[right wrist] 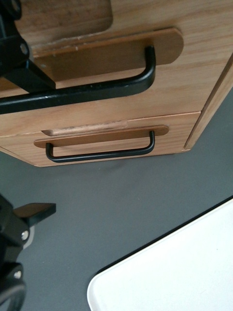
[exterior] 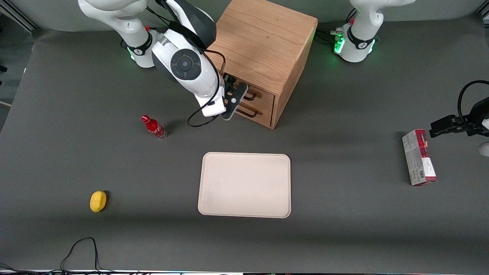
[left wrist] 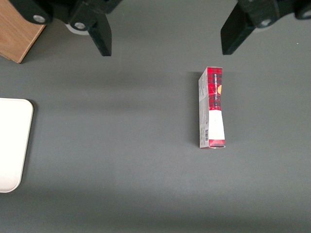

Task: Open upper drawer
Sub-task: 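Hook the right gripper onto the upper drawer's black handle, then pull the upper drawer outward by its handle with the right gripper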

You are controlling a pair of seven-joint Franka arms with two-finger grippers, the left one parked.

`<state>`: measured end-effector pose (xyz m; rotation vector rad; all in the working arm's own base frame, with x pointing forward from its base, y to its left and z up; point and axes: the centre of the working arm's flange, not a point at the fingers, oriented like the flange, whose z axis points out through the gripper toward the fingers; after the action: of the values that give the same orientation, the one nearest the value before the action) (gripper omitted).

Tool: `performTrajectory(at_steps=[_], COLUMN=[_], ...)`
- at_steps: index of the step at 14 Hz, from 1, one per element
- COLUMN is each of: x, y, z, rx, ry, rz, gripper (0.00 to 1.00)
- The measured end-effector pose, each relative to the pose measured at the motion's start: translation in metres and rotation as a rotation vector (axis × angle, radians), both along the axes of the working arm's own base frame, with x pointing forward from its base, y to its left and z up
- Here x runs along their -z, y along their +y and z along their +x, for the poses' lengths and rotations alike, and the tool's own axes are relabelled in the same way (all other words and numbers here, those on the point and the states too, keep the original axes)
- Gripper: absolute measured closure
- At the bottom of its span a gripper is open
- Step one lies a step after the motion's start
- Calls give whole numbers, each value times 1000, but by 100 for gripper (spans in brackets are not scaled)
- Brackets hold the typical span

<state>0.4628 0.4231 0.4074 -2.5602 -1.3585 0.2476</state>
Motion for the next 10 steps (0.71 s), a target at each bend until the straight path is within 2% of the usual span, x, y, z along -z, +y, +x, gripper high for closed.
performTrajectory(at_steps=[7, 10], x=[13, 7], y=[5, -5], z=[1, 28], rx=[-33, -27], ry=[-37, -107], rz=[-19, -29], gripper=[0, 0])
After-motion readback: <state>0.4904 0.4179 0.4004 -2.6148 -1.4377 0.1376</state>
